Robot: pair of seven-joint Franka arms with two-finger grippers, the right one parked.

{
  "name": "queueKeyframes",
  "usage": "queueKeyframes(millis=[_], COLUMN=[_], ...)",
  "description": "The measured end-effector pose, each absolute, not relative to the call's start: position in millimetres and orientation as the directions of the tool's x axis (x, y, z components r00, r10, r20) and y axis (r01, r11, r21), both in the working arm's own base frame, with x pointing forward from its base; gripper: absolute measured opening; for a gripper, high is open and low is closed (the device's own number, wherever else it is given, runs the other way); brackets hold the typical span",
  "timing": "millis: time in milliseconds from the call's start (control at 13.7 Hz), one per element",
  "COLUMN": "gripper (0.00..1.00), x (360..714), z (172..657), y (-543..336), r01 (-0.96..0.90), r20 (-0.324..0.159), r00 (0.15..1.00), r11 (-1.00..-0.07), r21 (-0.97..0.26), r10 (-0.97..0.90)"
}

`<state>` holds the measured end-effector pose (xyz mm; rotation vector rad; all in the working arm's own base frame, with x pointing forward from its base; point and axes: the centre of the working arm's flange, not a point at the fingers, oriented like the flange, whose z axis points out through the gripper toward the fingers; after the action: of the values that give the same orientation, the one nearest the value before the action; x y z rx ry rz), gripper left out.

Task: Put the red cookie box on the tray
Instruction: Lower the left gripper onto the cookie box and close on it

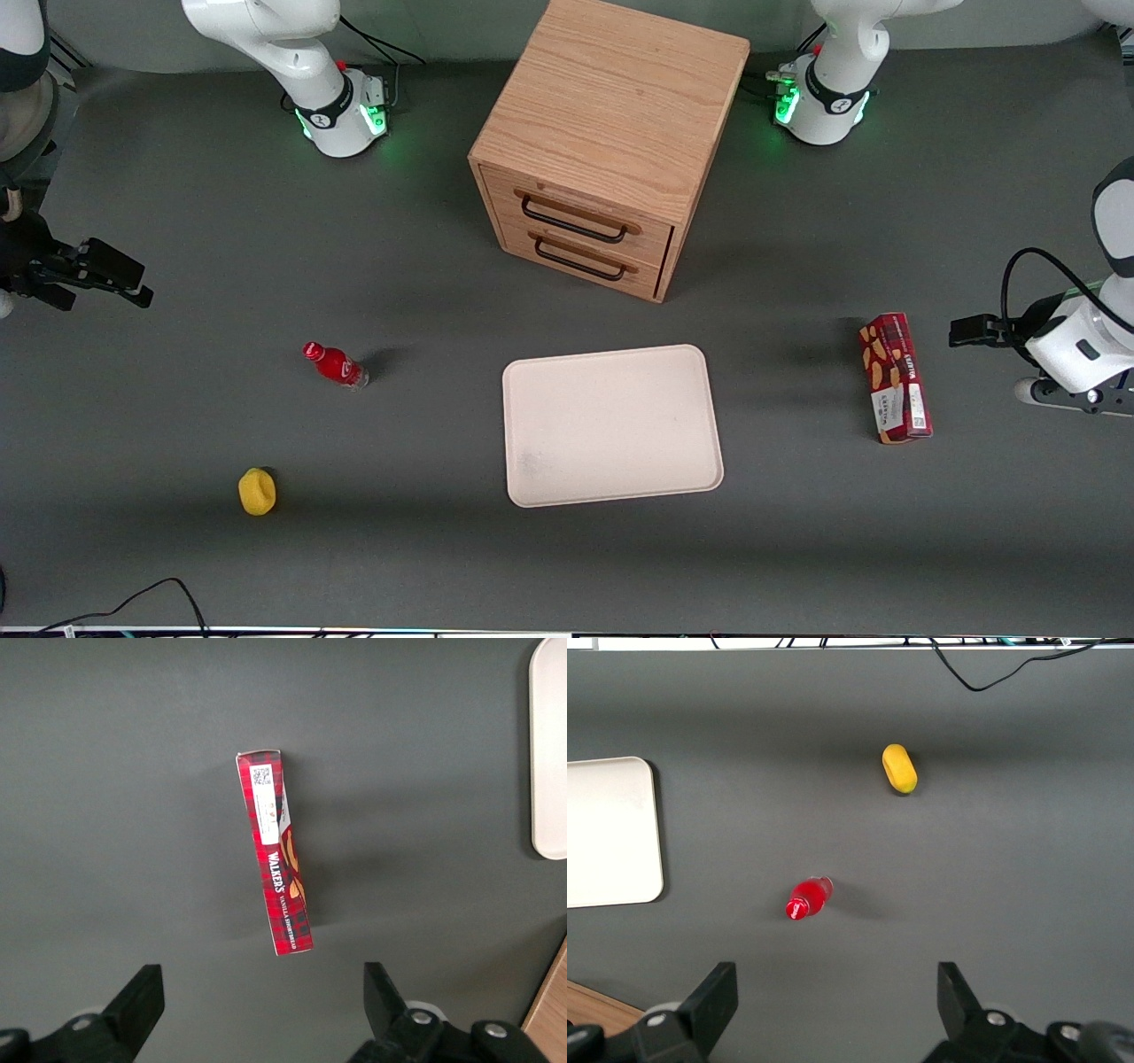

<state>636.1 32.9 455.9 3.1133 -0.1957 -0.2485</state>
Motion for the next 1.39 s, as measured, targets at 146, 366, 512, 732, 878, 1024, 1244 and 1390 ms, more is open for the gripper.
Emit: queueKeyframes(millis=[146, 366, 512, 732, 878, 1024, 1244, 1390], gripper=[1.0, 1.0, 1.0, 0.98, 0.94, 0.87, 0.49, 0.27], x=[637.5, 634.9, 626.2, 619.1, 619.3, 617.4, 615.5, 617.4], z=[440.3, 392.7, 351.3, 308.2, 284.4, 257.8, 236.3, 245.4], y=[33.2, 32.8, 36.5, 42.9, 40.7, 38.1, 27.8, 21.7], r01=[-0.098, -0.02, 0.014, 0.086, 0.103, 0.109, 0.095, 0.086], r20=[-0.16, -0.117, -0.1, -0.09, -0.065, -0.045, -0.059, -0.065], r00=[0.982, 0.993, 0.995, 0.992, 0.993, 0.993, 0.994, 0.994], r11=[-0.995, -1.0, -1.0, -0.996, -0.995, -0.994, -0.995, -0.996], r21=[0.021, 0.006, 0.002, -0.002, -0.002, 0.001, 0.003, 0.003], r10=[-0.1, -0.02, 0.013, 0.086, 0.103, 0.108, 0.095, 0.085])
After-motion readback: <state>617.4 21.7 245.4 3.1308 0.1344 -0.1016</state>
